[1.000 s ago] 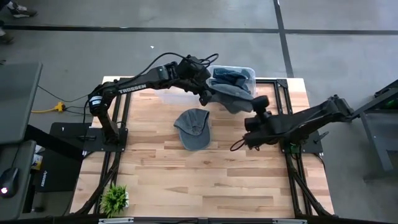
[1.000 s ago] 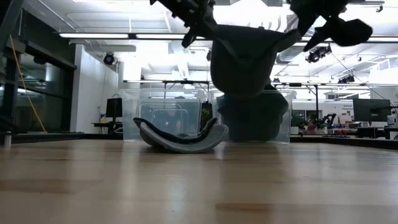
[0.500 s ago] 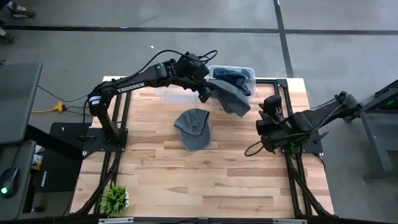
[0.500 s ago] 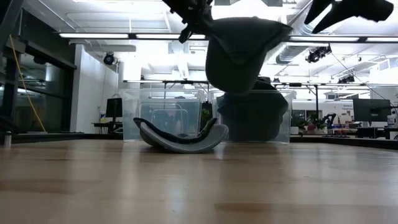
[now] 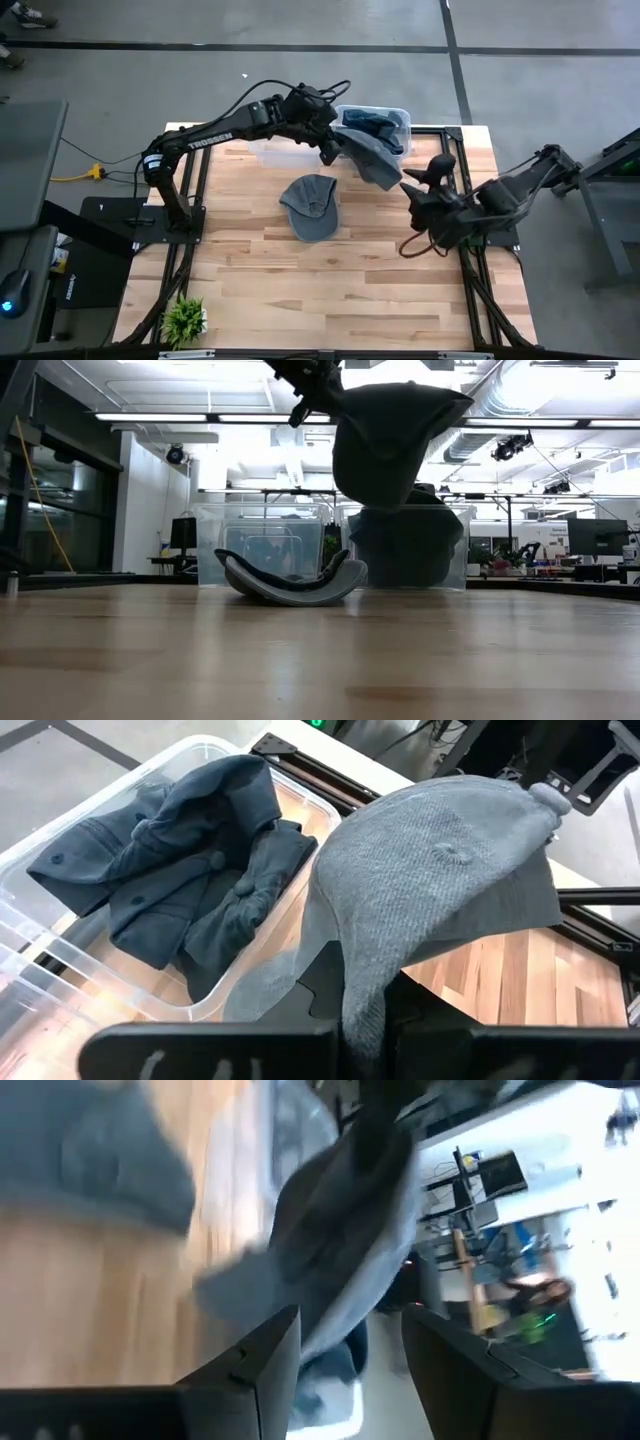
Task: Pick & Place hat
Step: Put the right gray cap into the left transparent bin
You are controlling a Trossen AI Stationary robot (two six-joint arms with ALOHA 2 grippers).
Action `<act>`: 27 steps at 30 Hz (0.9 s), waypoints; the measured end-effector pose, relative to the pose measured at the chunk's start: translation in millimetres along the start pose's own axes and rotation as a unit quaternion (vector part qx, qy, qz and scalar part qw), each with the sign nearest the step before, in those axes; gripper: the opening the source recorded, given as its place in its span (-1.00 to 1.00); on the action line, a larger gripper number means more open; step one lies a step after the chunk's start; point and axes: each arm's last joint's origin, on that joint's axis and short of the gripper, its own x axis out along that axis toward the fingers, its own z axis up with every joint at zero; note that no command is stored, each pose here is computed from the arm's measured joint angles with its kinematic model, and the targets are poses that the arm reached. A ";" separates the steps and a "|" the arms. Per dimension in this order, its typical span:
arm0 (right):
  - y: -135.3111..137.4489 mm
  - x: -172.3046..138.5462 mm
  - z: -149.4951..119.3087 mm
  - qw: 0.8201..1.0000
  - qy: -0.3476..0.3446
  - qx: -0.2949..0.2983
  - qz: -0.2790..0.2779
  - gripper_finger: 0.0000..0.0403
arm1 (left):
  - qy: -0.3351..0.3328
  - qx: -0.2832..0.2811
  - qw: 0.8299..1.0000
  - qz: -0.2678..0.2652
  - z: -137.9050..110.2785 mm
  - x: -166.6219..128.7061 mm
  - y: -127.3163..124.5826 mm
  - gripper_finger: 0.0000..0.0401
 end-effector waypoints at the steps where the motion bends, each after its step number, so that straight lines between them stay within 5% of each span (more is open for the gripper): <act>1: -5.8 -2.2 4.6 0.999 -0.011 0.033 -0.001 -0.15 | 0.000 0.002 1.000 0.000 1.7 -2.1 -0.7 -0.98; 11: -54.9 -10.5 35.5 0.962 -0.108 0.238 0.075 -0.13 | -0.035 0.051 0.998 0.015 28.3 -40.5 -26.8 -0.98; 17: -57.4 6.6 49.6 0.967 -0.115 0.221 0.049 -0.13 | -0.045 0.075 0.995 0.048 28.9 -45.2 -36.7 -0.98; 27: -24.1 39.7 73.7 0.992 -0.016 0.104 -0.073 -0.13 | -0.039 0.090 0.993 0.069 28.1 -45.6 -34.6 -0.98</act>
